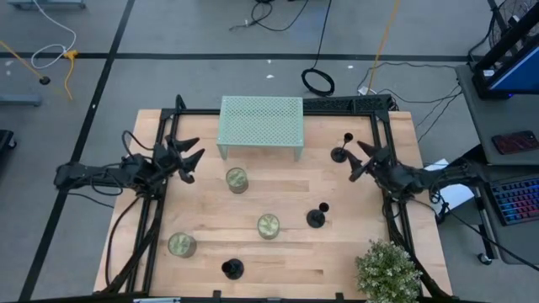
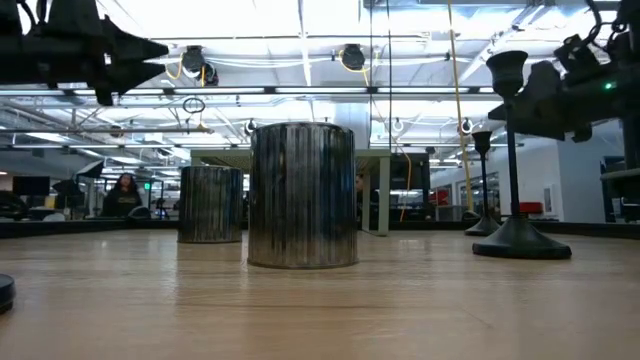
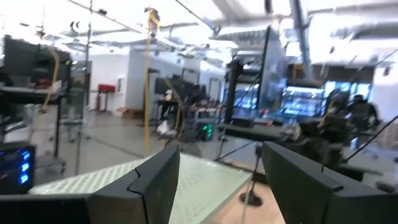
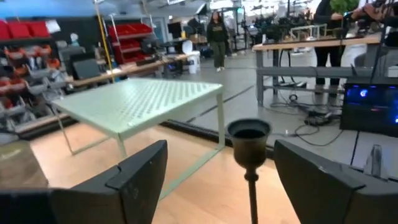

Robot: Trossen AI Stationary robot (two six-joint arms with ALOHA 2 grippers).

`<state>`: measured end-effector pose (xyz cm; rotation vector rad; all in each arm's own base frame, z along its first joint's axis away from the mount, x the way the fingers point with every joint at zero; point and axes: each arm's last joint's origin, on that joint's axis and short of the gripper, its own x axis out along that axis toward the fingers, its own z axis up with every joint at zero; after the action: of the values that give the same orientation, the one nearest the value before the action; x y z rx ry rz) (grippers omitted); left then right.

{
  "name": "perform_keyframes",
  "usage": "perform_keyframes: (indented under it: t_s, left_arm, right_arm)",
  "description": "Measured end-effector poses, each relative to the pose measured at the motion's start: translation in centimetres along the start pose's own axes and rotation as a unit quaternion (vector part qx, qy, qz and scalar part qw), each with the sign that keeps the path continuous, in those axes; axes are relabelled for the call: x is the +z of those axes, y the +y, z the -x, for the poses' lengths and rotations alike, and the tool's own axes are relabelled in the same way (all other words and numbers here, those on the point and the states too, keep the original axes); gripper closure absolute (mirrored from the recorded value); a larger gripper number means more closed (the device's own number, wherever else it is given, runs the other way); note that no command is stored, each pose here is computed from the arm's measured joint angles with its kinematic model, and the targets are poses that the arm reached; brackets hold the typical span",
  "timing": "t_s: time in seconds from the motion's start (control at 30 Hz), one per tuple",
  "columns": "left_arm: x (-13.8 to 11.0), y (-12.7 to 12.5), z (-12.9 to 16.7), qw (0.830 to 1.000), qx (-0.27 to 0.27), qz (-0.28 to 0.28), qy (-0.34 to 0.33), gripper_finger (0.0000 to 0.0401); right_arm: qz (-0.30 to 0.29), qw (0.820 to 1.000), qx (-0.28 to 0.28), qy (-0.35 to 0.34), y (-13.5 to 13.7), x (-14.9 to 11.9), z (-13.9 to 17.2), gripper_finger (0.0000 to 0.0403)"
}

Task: Pick & Place candle stick holders
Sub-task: Put the top black candle holder on the shelf

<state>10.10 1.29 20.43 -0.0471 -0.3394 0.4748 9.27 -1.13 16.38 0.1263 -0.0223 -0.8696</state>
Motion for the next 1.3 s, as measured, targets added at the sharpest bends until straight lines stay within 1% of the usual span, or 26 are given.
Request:
perform_keyframes:
  t_s: [0.1, 0.2, 0.3, 0.4, 0.53, 0.7, 0.87, 0.97, 1.03, 1.13, 1.27, 1.3]
  left_arm:
    - [0.0, -0.2, -0.4, 1.0, -0.023, 0.007, -0.007, 0.0167]
    - [-0.2, -0.5, -0.8, 0.999, -0.048, 0.025, -0.006, 0.0167]
    - [-0.3, -0.7, -1.2, 0.997, -0.062, 0.037, -0.009, 0.0167]
    - [-0.5, -0.9, -1.5, 0.997, -0.063, 0.049, -0.007, 0.0167]
    - [-0.8, -1.0, -1.8, 0.997, -0.059, 0.048, -0.001, 0.0167]
    - [-0.9, -1.1, -2.0, 0.997, -0.056, 0.052, -0.004, 0.0167]
    - [-0.9, -1.2, -2.1, 0.997, -0.056, 0.053, -0.002, 0.0167]
    - [-1.0, -1.2, -2.1, 0.997, -0.056, 0.059, -0.001, 0.0167]
    - [-1.0, -1.2, -2.1, 0.997, -0.056, 0.059, 0.002, 0.0167]
    - [-1.1, -1.2, -2.1, 0.997, -0.056, 0.059, 0.008, 0.0167]
    - [-1.3, -1.2, -2.1, 0.996, -0.056, 0.066, 0.016, 0.0167]
    - [-1.3, -1.2, -2.1, 0.996, -0.056, 0.066, 0.018, 0.0167]
  right_arm:
    - [0.003, 1.0, -0.009, 0.016, -0.1, -0.4, -0.6, 0.0121]
    - [-0.005, 0.999, 0.001, 0.042, -0.1, -0.9, -1.3, 0.0121]
    - [-0.01, 0.997, -0.032, 0.062, -0.4, -1.4, -2.0, 0.0122]
    - [-0.009, 0.995, -0.063, 0.078, -0.9, -1.8, -2.6, 0.0122]
    - [0.001, 0.993, -0.07, 0.094, -1.3, -2.0, -3.5, 0.0122]
    - [0.0, 0.993, -0.046, 0.106, -1.8, -1.9, -4.6, 0.0122]
    - [0.006, 0.991, -0.051, 0.125, -2.5, -2.3, -5.5, 0.0139]
    - [0.013, 0.989, -0.049, 0.14, -2.8, -2.6, -5.8, 0.0169]
    - [0.013, 0.988, -0.054, 0.145, -2.9, -2.7, -5.9, 0.02]
    - [0.024, 0.988, -0.056, 0.142, -3.0, -2.6, -6.0, 0.0264]
    - [0.075, 0.987, -0.046, 0.131, -2.9, -2.4, -6.1, 0.0366]
    - [0.082, 0.987, -0.044, 0.129, -2.9, -2.3, -6.1, 0.0383]
